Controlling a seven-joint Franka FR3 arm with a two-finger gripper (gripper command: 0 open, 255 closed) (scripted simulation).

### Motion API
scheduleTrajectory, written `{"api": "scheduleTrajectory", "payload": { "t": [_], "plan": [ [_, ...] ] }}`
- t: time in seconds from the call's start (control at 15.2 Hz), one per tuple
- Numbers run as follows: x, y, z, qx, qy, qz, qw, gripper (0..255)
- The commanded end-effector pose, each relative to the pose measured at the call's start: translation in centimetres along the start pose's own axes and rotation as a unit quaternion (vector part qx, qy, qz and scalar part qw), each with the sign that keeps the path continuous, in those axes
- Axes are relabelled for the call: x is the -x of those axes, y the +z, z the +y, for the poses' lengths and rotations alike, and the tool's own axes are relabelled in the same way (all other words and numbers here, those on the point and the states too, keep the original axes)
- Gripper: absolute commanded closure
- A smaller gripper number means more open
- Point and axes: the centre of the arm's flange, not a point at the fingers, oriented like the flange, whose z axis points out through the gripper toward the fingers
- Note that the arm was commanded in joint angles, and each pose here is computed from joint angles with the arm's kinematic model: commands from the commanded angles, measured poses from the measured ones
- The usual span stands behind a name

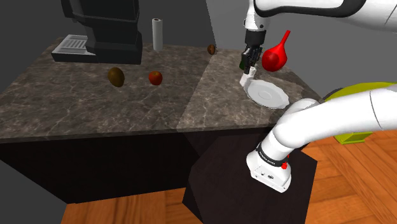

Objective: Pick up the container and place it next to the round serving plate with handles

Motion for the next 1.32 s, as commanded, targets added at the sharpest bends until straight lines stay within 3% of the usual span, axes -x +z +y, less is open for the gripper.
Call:
{"api": "scheduleTrajectory", "payload": {
  "t": [0.0,0.26,1.25],
  "plan": [
    [1.8,0.5,2.2,0.000,-0.001,0.000,1.0000,255],
    [5.4,1.3,7.1,0.000,-0.001,0.000,1.0000,255],
    [3.5,9.0,7.1,0.000,-0.001,0.000,1.0000,255]
  ]
}}
